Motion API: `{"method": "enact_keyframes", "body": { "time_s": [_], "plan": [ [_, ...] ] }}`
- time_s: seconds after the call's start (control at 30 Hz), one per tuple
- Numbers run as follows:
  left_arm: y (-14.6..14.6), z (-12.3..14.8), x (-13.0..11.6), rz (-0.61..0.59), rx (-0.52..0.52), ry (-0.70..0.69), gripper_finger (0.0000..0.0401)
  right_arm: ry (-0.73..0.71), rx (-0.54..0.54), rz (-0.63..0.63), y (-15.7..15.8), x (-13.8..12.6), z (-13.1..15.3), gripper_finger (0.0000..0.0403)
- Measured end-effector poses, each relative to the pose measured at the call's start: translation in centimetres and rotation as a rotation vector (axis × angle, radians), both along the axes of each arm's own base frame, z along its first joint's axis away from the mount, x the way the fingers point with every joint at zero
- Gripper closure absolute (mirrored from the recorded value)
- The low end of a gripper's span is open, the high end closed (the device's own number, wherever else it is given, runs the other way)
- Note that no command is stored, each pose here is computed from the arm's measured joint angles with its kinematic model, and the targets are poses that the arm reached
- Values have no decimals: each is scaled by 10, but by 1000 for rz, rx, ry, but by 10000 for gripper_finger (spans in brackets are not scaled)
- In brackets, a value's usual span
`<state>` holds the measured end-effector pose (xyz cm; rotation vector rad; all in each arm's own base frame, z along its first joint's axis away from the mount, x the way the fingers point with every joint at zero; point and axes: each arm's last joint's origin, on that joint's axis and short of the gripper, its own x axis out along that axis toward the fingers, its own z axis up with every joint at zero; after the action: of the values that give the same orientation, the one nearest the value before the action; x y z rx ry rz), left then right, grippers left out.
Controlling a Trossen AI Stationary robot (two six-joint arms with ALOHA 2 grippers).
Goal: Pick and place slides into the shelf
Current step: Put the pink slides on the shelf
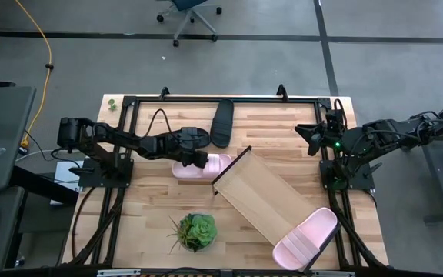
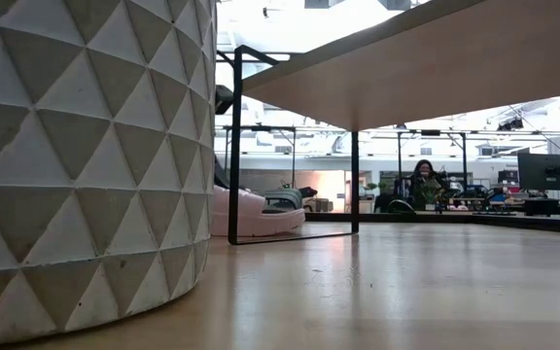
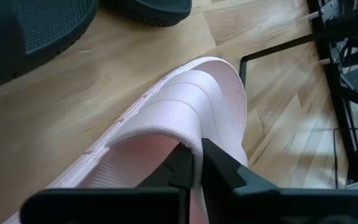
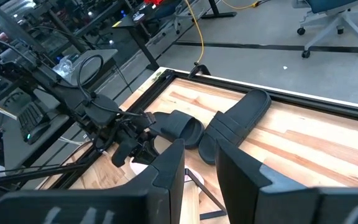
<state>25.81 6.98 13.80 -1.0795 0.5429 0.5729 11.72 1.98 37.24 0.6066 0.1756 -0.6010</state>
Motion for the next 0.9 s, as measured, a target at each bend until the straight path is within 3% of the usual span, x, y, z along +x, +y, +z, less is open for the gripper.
{"method": "enact_keyframes", "body": {
  "time_s": [0.17, 0.33, 0.9],
  "plan": [
    [0, 0, 0, -2, 2, 3, 376, 0, 0, 0, 0, 0, 0, 321],
    [0, 0, 0, -12, 13, 7, 395, 0, 0, 0, 0, 0, 0, 321],
    [0, 0, 0, -14, 16, 7, 397, 0, 0, 0, 0, 0, 0, 321]
  ]
}}
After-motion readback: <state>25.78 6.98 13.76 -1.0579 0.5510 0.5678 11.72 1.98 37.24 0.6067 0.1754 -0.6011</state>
